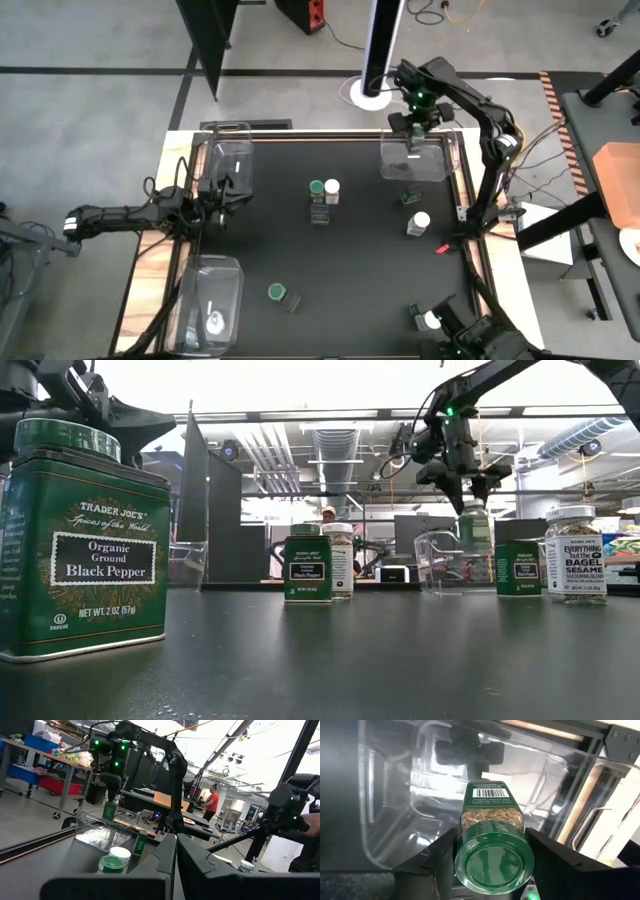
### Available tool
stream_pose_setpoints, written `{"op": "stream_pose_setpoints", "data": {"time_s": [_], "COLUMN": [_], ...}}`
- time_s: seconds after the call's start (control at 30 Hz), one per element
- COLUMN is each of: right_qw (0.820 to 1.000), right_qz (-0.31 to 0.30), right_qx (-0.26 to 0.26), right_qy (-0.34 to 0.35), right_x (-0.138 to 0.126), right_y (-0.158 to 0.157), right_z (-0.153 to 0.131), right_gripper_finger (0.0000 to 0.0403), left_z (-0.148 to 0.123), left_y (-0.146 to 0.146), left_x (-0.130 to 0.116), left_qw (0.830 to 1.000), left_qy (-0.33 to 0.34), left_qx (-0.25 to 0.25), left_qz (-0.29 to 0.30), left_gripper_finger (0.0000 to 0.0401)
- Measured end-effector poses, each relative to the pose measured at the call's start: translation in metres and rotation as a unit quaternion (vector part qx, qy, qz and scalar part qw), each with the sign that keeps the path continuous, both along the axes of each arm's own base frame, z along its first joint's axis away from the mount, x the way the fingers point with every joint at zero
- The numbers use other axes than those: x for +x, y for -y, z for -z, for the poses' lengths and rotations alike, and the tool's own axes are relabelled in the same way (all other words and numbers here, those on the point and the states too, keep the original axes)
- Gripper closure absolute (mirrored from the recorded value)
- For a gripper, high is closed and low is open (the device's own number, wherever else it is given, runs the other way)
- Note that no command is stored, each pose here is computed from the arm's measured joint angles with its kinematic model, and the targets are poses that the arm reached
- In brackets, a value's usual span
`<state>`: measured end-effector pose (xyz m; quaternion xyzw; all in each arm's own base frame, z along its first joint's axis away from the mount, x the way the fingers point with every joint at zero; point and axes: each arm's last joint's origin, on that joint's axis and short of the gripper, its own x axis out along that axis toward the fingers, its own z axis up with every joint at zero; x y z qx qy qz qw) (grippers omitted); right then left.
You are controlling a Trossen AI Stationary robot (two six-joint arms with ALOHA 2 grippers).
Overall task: Sort spices by type
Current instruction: Put the top right green seasoning bottle into the top right transparent bin
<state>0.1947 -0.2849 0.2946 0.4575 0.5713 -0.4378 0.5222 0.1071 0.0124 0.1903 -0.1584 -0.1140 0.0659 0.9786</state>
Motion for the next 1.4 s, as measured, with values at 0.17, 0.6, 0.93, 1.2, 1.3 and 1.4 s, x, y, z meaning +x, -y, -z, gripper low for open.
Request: {"op": "stream_pose_setpoints", "data": {"time_s": [0.17,0.6,0.93,1.2,1.3,1.4], "right_qw": [1.000,0.997,0.998,0.996,0.996,0.995], "right_qz": [-0.001,0.042,0.047,0.059,0.067,0.075], "right_qx": [-0.018,-0.058,-0.024,-0.033,-0.031,-0.033], "right_qy": [0.012,0.042,0.047,0.053,0.051,0.054], "right_x": [-0.003,-0.021,-0.024,-0.022,-0.020,-0.020], "right_y": [-0.003,-0.024,-0.030,-0.028,-0.026,-0.025], "right_z": [0.011,0.028,0.051,0.054,0.059,0.061], "right_gripper_finger": [0.0205,0.0205,0.0205,0.0205,0.0205,0.0205], "left_z": [0.000,0.000,0.000,0.000,0.000,0.000], "left_y": [0.000,0.000,0.000,0.000,0.000,0.000], "left_x": [0.000,0.000,0.000,0.000,0.000,0.000], "left_qw": [1.000,1.000,1.000,1.000,1.000,1.000], "left_qy": [0.000,0.001,0.001,0.001,0.001,0.001], "left_qx": [0.000,0.000,0.000,0.000,0.000,0.000], "left_qz": [0.000,0.000,0.000,0.000,0.001,0.000], "left_gripper_finger": [0.0401,0.0401,0.0401,0.0401,0.0401,0.0401]}}
